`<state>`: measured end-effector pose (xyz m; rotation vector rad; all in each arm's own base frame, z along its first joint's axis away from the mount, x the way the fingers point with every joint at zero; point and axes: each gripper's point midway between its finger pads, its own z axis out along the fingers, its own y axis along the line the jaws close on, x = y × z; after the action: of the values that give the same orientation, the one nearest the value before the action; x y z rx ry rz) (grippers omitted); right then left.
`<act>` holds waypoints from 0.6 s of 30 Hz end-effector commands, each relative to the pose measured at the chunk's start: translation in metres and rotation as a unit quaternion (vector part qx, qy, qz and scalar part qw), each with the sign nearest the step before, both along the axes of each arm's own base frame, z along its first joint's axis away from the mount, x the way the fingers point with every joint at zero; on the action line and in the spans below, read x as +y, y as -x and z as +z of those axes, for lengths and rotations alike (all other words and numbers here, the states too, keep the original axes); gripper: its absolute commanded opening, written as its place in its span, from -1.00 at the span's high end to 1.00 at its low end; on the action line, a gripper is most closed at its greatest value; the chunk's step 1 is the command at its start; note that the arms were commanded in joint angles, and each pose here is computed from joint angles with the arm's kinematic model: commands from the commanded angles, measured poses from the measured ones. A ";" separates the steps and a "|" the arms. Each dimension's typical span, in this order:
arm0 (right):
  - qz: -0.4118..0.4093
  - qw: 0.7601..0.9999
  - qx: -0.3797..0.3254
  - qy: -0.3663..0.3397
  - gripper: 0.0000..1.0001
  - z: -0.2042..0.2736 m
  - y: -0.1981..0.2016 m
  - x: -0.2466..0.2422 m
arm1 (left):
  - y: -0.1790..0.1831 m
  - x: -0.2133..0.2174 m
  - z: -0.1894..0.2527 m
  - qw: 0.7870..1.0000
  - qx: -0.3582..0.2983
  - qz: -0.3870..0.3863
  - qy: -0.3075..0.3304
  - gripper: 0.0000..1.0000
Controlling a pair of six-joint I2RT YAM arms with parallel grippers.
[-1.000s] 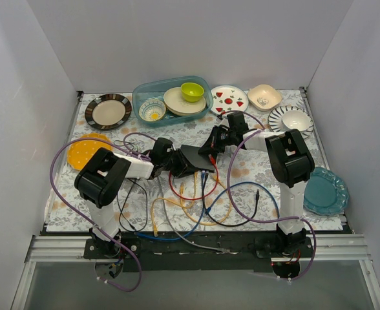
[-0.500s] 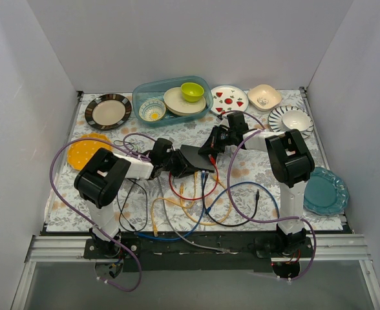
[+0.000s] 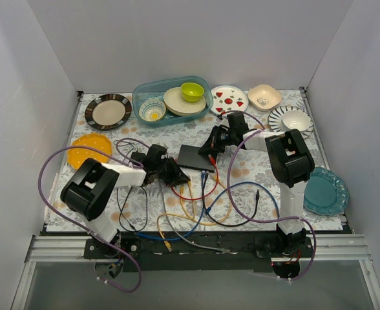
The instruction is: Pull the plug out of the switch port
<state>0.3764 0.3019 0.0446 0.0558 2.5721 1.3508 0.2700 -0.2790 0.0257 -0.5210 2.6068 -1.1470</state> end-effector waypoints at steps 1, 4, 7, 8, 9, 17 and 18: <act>-0.020 0.997 0.024 0.072 0.97 -0.044 0.005 -0.021 | 0.022 0.042 0.003 0.995 0.004 0.014 -0.098 1.00; -0.022 0.997 0.023 0.074 0.97 -0.042 0.006 -0.023 | 0.034 0.066 0.009 0.988 0.011 0.028 -0.149 1.00; -0.022 0.997 0.024 0.076 0.97 -0.044 0.008 -0.024 | 0.040 0.092 0.012 0.979 0.007 0.056 -0.195 1.00; -0.024 0.996 0.023 0.077 0.97 -0.044 0.008 -0.025 | 0.039 0.101 0.012 0.975 0.001 0.073 -0.211 1.00; -0.025 0.996 0.024 0.078 0.97 -0.044 0.008 -0.026 | 0.039 0.107 0.014 0.972 -0.001 0.083 -0.219 1.00; -0.023 0.997 0.015 0.078 0.97 -0.039 0.006 -0.025 | -0.017 0.114 0.091 0.958 -0.118 0.182 -0.186 -0.28; -0.022 0.997 0.012 0.079 0.97 -0.038 0.005 -0.025 | -0.026 0.102 0.104 0.961 -0.141 0.176 -0.158 -0.32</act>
<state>0.3771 0.3009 0.0446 0.0562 2.5703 1.3471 0.2572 -0.1678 0.0729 -0.6752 2.4878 -0.5161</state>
